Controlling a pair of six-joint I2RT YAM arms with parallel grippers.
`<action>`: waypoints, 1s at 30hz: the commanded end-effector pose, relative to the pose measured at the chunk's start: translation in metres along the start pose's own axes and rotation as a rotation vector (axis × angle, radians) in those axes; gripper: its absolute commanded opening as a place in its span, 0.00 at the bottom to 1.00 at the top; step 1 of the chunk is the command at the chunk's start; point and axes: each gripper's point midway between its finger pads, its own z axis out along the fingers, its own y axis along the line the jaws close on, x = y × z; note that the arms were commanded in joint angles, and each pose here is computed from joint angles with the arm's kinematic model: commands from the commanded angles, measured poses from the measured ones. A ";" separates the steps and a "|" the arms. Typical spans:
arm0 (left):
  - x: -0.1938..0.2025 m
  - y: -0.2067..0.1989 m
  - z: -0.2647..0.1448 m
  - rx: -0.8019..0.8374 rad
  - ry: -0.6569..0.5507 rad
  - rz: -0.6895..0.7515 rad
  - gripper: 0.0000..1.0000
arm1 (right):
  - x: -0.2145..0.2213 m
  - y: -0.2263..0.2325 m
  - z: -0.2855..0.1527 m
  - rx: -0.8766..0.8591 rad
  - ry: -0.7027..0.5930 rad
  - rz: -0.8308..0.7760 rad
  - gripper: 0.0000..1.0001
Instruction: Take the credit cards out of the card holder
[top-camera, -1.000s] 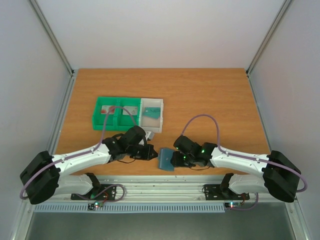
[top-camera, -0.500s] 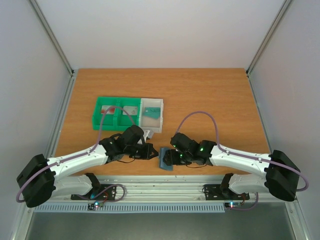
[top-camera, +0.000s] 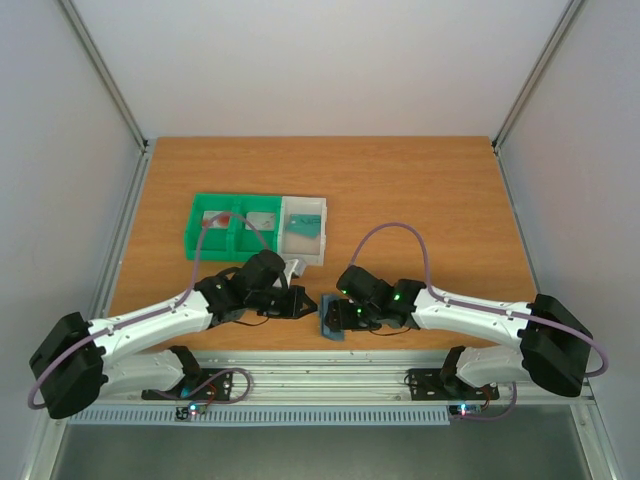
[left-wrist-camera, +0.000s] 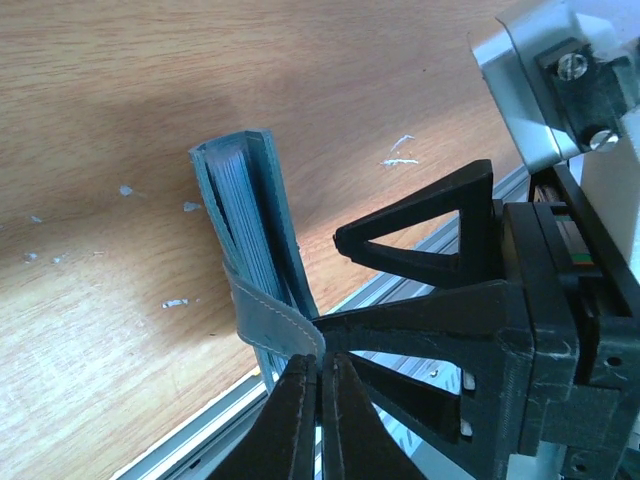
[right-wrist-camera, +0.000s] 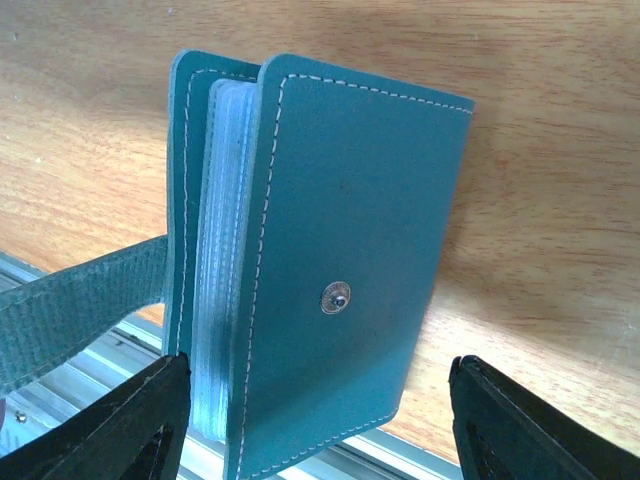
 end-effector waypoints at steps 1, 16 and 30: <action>-0.003 -0.008 -0.004 0.042 -0.020 0.014 0.00 | -0.006 -0.001 -0.004 0.044 -0.025 -0.014 0.71; 0.005 0.020 -0.011 -0.068 -0.043 0.014 0.00 | -0.003 -0.047 -0.024 0.224 -0.090 0.001 0.68; 0.009 0.039 -0.012 -0.149 -0.042 0.023 0.00 | -0.003 -0.076 -0.025 0.364 -0.114 0.019 0.31</action>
